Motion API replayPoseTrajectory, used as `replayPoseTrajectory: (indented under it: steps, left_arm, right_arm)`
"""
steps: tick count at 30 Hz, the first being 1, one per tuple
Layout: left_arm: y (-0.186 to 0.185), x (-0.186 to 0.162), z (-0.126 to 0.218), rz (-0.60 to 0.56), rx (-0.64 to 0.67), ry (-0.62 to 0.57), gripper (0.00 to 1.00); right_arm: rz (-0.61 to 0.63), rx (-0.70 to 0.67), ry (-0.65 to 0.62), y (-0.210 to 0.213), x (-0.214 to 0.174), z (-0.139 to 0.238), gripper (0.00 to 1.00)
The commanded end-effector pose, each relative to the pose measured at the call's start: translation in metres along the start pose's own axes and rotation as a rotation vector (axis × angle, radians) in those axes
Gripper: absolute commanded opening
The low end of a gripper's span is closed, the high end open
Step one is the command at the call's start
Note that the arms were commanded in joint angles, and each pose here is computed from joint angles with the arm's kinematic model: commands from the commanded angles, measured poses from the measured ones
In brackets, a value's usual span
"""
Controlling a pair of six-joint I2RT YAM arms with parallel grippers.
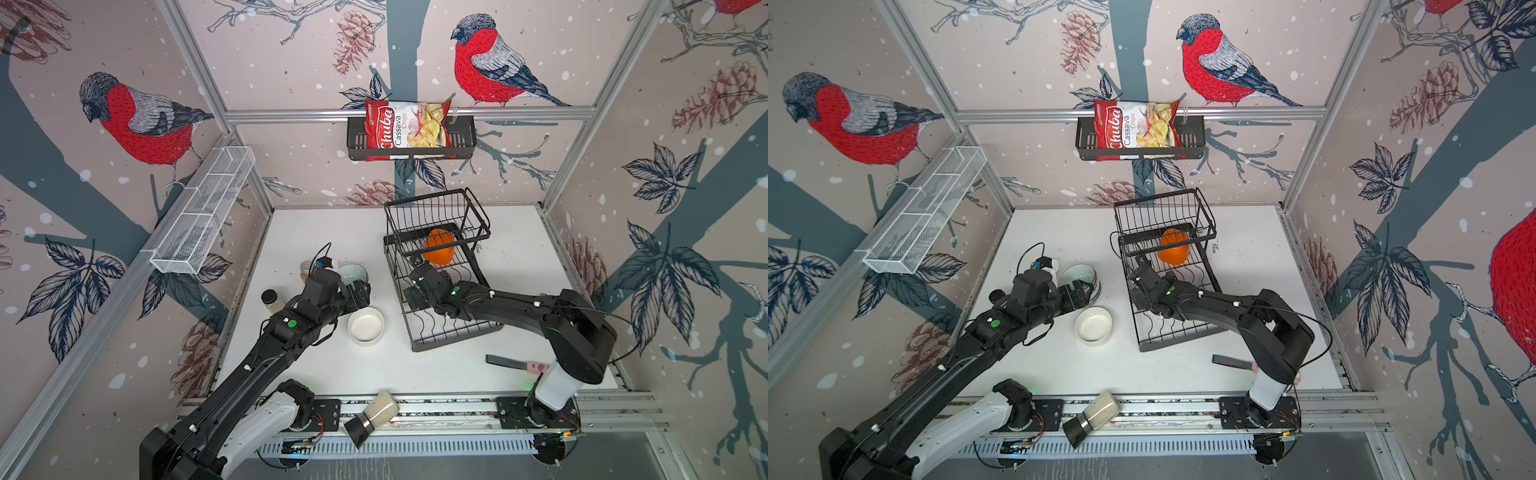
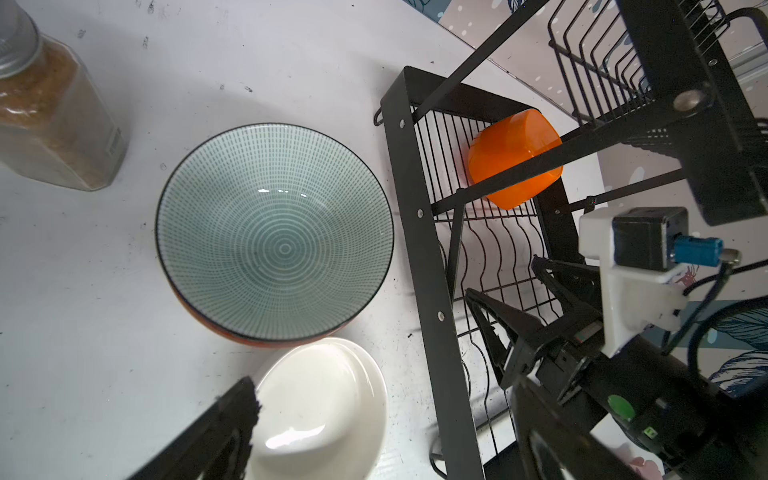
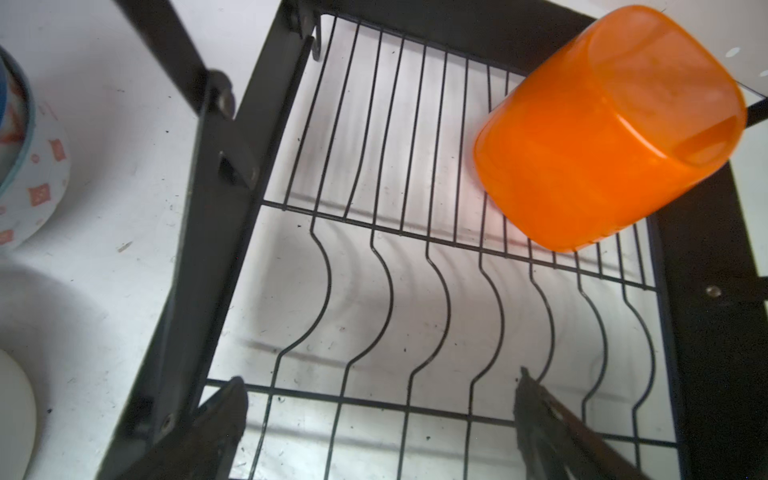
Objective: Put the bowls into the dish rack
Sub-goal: 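Open the right gripper and release the orange bowl in the rack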
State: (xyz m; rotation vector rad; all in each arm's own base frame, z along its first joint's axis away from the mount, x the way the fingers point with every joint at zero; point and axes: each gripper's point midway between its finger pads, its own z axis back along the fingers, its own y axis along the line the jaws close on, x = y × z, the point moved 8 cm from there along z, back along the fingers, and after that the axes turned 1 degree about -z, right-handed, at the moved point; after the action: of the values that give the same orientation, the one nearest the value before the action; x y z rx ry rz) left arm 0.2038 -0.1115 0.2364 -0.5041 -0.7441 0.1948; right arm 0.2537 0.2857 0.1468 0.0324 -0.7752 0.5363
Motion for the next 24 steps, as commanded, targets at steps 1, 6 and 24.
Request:
replayPoseTrajectory:
  steps: [1,6,24]
  left_arm:
    - [0.001,0.001,0.000,-0.014,0.008,-0.008,0.95]
    - [0.001,0.002,0.001,-0.020,0.011,-0.011,0.95]
    - [0.012,-0.013,0.005,-0.016,0.090,0.098,0.95]
  right_arm:
    - [-0.015,0.004,-0.012,0.004,-0.002,-0.001,1.00]
    - [0.003,0.020,0.007,0.006,-0.012,0.002,1.00]
    - [0.012,0.172,0.012,0.010,-0.015,0.039,0.99]
